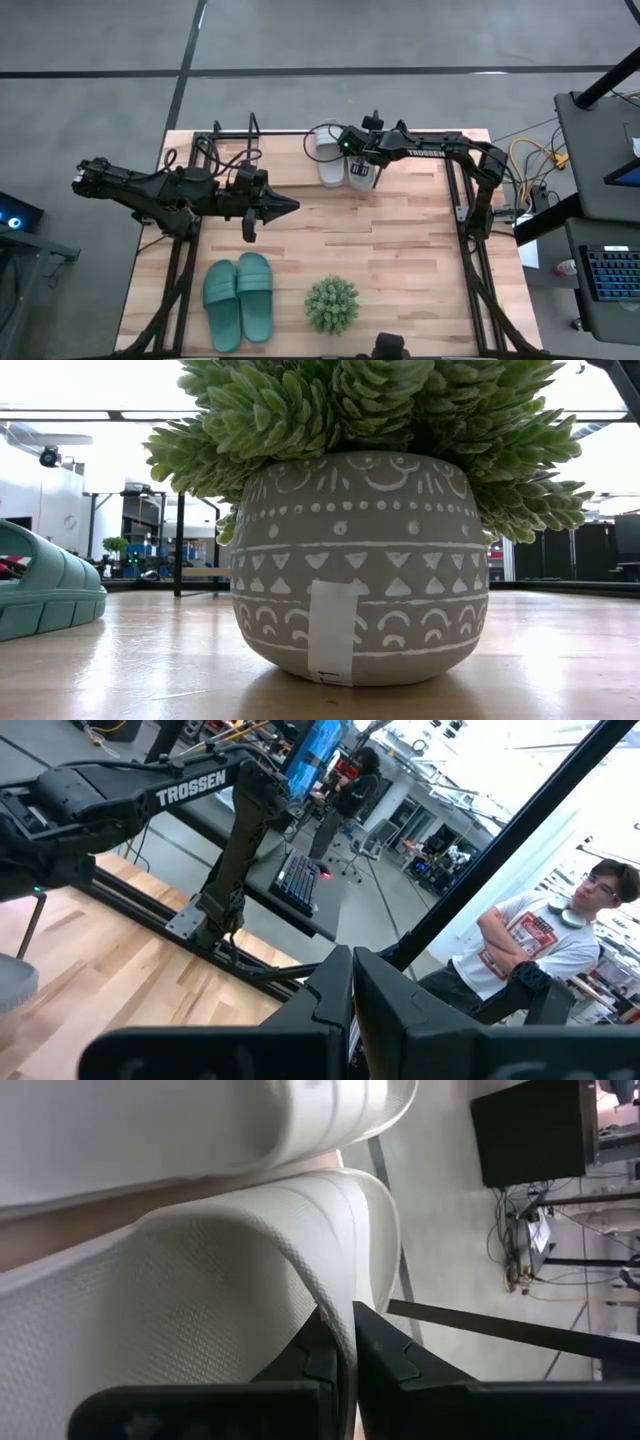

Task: Pick and place slides into the shelf
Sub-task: Put the gray slipper on the shelf, then put the right green slipper on the shelf

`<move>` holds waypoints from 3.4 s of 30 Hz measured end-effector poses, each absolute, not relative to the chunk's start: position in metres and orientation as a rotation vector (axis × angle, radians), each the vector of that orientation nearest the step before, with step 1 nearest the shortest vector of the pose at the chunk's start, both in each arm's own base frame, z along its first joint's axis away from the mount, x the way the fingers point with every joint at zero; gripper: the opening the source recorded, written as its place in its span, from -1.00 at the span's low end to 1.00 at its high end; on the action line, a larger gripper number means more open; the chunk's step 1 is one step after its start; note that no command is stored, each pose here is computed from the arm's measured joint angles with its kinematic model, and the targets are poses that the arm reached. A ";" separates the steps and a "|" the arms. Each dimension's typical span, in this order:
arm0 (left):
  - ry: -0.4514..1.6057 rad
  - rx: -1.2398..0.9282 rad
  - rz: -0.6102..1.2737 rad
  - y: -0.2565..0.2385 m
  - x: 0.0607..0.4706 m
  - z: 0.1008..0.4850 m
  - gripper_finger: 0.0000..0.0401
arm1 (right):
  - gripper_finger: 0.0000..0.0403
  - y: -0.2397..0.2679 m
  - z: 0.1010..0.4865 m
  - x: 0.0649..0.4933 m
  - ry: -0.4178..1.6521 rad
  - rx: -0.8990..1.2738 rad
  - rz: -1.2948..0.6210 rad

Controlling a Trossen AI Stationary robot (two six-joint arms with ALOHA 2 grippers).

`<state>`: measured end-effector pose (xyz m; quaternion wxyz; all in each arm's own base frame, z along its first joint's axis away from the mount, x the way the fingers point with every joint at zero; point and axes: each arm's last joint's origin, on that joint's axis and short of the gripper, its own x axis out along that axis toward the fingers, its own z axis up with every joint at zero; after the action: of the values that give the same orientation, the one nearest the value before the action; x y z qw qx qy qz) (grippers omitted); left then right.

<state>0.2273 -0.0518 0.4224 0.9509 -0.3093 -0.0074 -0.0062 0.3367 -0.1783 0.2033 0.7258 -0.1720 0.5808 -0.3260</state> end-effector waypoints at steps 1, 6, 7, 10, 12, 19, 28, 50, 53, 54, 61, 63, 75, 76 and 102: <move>-0.015 -0.629 -0.012 -0.052 0.227 0.422 -1.00 | -0.96 -0.178 0.202 0.336 1.279 -0.379 -0.719; -0.015 -0.629 -0.012 -0.052 0.227 0.422 -1.00 | -0.96 -0.176 0.197 0.335 1.271 -0.348 -0.701; -0.015 -0.630 -0.012 -0.052 0.227 0.422 -1.00 | -0.96 -0.176 0.197 0.335 1.267 -0.343 -0.697; -0.014 -0.630 -0.012 -0.052 0.227 0.422 -1.00 | -0.94 -0.176 0.197 0.335 1.260 -0.342 -0.695; -0.014 -0.630 -0.012 -0.052 0.227 0.422 -1.00 | -0.91 -0.177 0.197 0.335 1.256 -0.340 -0.697; -0.012 -0.652 -0.012 -0.052 0.227 0.422 -1.00 | -0.75 -0.177 0.196 0.336 1.248 -0.329 -0.705; -0.010 -0.651 -0.012 -0.052 0.227 0.421 -1.00 | -0.47 -0.176 0.196 0.336 1.248 -0.326 -0.698; 0.000 -0.643 -0.009 -0.052 0.228 0.418 -1.00 | -0.24 -0.153 0.199 0.342 1.232 -0.300 -0.682; 0.000 -0.641 -0.009 -0.052 0.228 0.418 -1.00 | -0.24 -0.152 0.203 0.342 1.221 -0.296 -0.682; -0.001 -0.640 -0.009 -0.052 0.228 0.418 -1.00 | -0.24 -0.151 0.205 0.341 1.214 -0.288 -0.683; 0.002 -0.639 -0.013 -0.052 0.228 0.417 -1.00 | -0.24 -0.149 0.211 0.337 1.214 -0.284 -0.676; 0.004 -0.639 -0.013 -0.052 0.228 0.417 -1.00 | -0.24 -0.147 0.210 0.337 1.230 -0.287 -0.666; 0.004 -0.639 -0.015 -0.052 0.228 0.417 -1.00 | -0.24 -0.134 0.219 0.339 1.207 -0.324 -0.620; 0.004 -0.638 -0.015 -0.052 0.228 0.417 -1.00 | -0.24 -0.134 0.220 0.339 1.201 -0.322 -0.622; 0.207 -0.543 0.047 -0.051 0.224 0.398 -1.00 | -0.24 -0.081 0.300 0.356 0.985 -0.185 -0.641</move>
<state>0.2244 -0.0513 0.3978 0.9578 -0.2676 0.1021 0.0231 0.3564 -0.0811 0.3005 0.8283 -0.0873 0.4638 -0.3018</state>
